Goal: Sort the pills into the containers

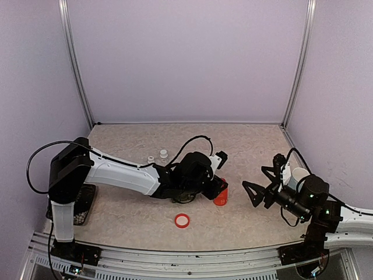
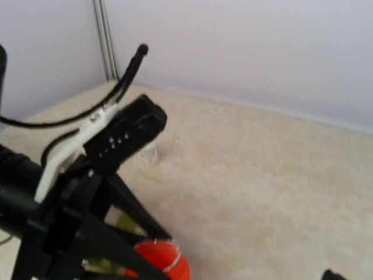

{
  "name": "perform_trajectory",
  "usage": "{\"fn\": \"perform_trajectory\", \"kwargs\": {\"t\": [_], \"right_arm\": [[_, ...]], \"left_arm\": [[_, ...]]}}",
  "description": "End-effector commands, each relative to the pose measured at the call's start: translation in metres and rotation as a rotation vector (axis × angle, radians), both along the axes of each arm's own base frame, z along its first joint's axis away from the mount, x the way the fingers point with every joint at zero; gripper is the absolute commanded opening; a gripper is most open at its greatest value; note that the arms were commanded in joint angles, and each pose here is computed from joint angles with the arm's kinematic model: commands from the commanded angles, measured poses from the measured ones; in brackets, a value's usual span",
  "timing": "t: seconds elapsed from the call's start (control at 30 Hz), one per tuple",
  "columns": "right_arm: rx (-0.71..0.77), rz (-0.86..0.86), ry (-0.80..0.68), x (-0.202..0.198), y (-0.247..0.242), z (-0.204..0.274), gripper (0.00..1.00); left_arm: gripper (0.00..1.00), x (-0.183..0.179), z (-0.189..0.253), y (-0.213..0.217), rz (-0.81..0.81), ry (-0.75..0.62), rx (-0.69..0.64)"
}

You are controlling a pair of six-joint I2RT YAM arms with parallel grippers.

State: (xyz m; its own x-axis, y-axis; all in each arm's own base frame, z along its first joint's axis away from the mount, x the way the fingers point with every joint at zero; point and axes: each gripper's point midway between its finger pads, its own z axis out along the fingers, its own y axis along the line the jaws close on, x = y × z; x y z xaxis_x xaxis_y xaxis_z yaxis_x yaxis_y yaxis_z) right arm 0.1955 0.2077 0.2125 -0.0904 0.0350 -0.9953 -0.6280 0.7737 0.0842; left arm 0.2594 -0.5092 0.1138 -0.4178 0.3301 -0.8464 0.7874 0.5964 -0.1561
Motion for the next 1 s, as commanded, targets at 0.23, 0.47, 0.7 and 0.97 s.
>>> {"fn": "perform_trajectory", "kwargs": {"t": [0.23,0.47,0.7,0.97], "right_arm": [[-0.098,0.0,0.094,0.006,0.012,-0.015,1.0],[-0.111,0.038,0.064,0.001,0.016,0.003,1.0],[-0.195,0.271,0.095,-0.019,0.06,-0.002,1.0],[-0.379,0.487,0.221,-0.043,0.142,-0.042,0.93]], "left_arm": [[0.61,0.001,0.008,-0.012,0.04,-0.077,0.024],[0.99,-0.01,0.066,-0.008,0.021,-0.101,-0.084],[0.99,-0.028,0.121,0.067,0.132,-0.072,-0.174],[0.99,-0.047,0.081,0.195,0.406,0.008,-0.197]]}}
